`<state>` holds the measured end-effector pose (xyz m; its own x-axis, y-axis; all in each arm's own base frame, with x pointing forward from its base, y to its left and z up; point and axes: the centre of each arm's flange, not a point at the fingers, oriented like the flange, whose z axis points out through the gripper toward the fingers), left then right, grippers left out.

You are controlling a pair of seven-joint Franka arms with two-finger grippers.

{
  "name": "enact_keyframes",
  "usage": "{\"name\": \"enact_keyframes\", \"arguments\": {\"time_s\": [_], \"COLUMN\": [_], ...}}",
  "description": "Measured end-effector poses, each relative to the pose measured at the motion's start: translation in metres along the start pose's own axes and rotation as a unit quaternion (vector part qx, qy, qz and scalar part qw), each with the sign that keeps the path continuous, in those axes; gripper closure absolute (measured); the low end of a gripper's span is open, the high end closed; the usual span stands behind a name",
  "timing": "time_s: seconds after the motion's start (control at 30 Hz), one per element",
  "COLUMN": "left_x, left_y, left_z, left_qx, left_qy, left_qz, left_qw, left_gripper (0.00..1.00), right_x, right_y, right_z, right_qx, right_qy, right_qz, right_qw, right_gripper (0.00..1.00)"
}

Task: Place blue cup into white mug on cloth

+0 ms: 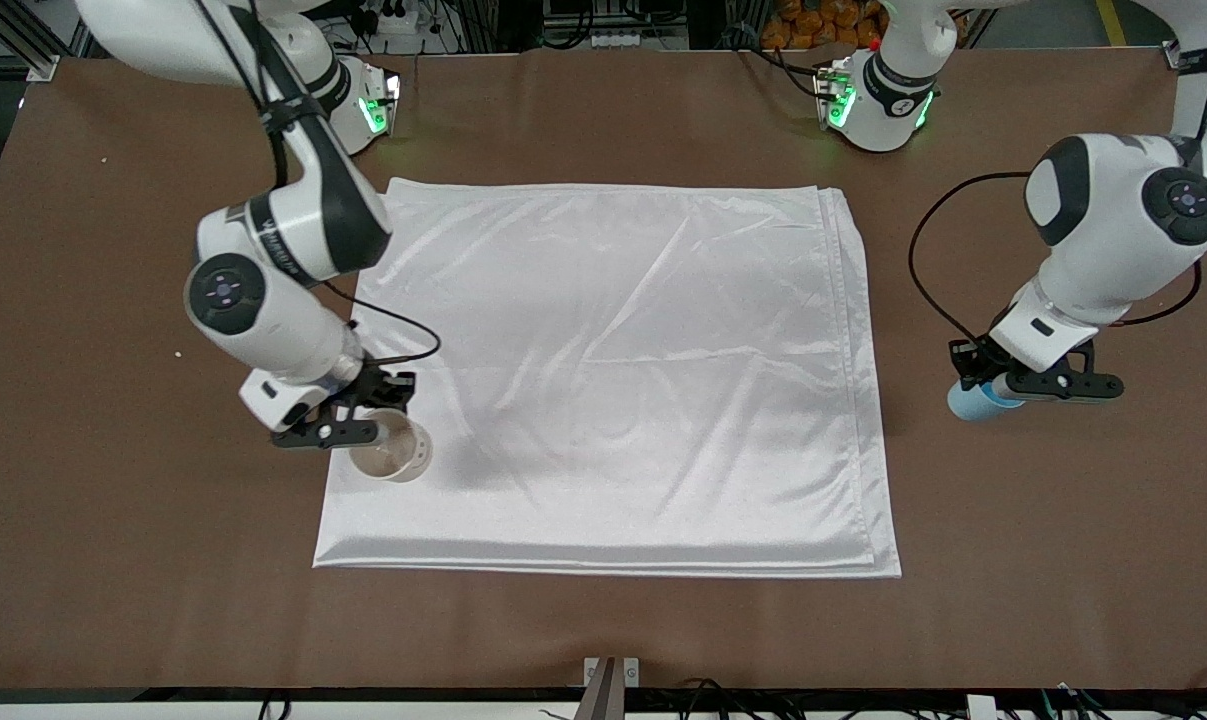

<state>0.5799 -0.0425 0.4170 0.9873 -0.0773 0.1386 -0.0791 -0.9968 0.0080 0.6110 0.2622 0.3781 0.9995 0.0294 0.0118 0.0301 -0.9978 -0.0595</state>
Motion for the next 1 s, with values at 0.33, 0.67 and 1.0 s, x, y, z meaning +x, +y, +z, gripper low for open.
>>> {"name": "enact_keyframes", "arguments": {"time_s": [0.33,0.67,1.0], "left_x": [0.005,0.006,0.007], "left_y": [0.004,0.011,0.010], "left_z": [-0.065,-0.077,-0.077], "left_qx": [0.011,0.010,0.010], "left_qy": [-0.012,-0.018,-0.019], "left_qz": [0.010,0.016,0.016], "left_qw": [1.000,1.000,1.000], "left_gripper": [0.96,0.96,0.96], "right_x": [-0.048,-0.083,-0.090], "right_y": [-0.110,-0.201,-0.243], "right_z": [0.017,0.050,0.092], "right_qx": [0.001,0.001,-0.018], "right_qy": [-0.009,-0.014,0.009], "right_qz": [-0.041,-0.025,-0.005], "right_qw": [0.999,1.000,1.000], "right_gripper": [0.81,0.81,0.81]}}
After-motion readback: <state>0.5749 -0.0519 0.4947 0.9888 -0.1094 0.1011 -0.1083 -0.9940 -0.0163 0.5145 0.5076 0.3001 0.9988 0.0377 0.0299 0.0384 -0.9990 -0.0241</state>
